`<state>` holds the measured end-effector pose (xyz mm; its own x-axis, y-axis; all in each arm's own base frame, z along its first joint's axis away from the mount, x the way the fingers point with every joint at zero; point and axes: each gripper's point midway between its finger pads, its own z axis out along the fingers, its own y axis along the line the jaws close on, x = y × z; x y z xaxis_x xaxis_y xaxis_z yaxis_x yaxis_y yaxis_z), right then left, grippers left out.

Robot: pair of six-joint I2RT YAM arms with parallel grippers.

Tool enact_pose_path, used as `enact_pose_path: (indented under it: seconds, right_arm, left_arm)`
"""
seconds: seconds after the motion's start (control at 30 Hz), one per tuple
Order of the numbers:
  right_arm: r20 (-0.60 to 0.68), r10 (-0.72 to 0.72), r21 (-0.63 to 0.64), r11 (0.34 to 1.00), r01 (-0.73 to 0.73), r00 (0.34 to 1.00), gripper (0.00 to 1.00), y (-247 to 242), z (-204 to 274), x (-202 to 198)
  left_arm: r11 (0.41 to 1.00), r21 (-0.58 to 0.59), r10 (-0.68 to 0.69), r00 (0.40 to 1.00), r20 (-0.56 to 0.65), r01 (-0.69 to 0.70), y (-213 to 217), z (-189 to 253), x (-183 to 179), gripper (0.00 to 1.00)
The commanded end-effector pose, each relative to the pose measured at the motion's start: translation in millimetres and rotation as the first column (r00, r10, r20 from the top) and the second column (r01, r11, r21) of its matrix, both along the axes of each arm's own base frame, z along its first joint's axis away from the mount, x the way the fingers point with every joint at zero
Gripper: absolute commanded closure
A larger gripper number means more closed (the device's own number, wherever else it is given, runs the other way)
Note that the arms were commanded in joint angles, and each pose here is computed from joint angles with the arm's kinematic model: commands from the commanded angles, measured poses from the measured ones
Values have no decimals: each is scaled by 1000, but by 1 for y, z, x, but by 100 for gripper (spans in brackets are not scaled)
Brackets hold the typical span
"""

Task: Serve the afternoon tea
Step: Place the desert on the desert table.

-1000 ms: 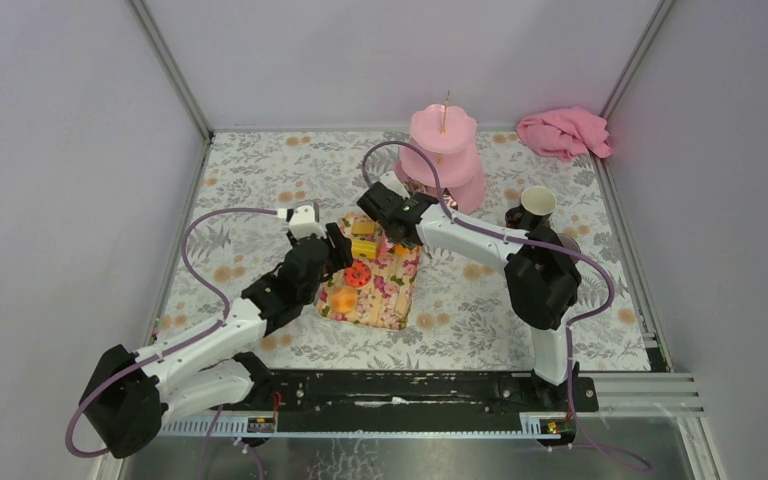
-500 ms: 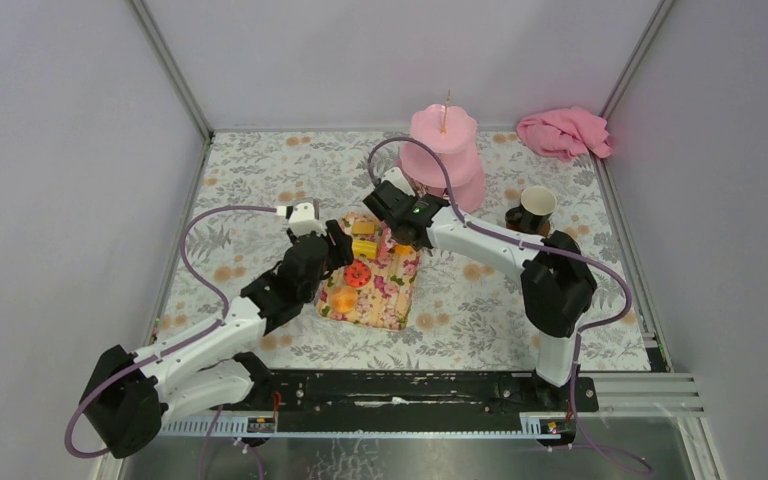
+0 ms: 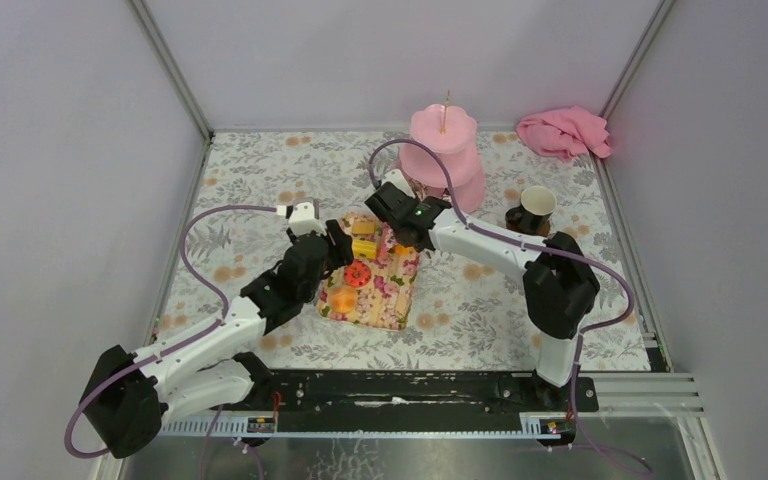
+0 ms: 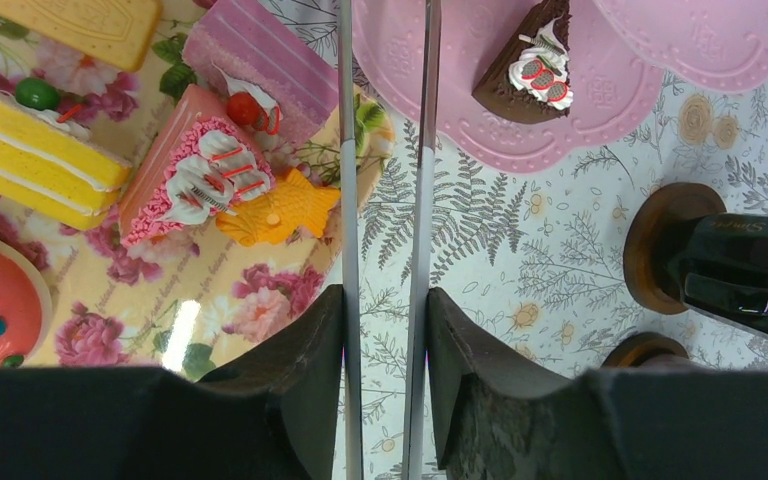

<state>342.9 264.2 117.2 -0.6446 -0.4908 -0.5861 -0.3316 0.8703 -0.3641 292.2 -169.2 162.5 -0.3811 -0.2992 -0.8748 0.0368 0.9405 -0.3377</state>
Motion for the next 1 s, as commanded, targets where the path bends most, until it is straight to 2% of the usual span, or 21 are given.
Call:
enact_pose_path:
  seconds: [0.0, 0.63, 0.97]
  right_arm:
    - [72, -13, 110, 994, 5, 997, 64, 5, 36, 4]
    - [111, -9, 200, 980, -13, 994, 65, 2, 58, -5]
    - [120, 37, 250, 966, -67, 992, 66, 4, 70, -38]
  left_arm:
    - [1000, -20, 21, 999, 32, -21, 1, 19, 7, 36]
    - [999, -15, 30, 999, 22, -29, 2, 18, 6, 36]
    - [999, -2, 32, 999, 7, -32, 3, 13, 5, 36]
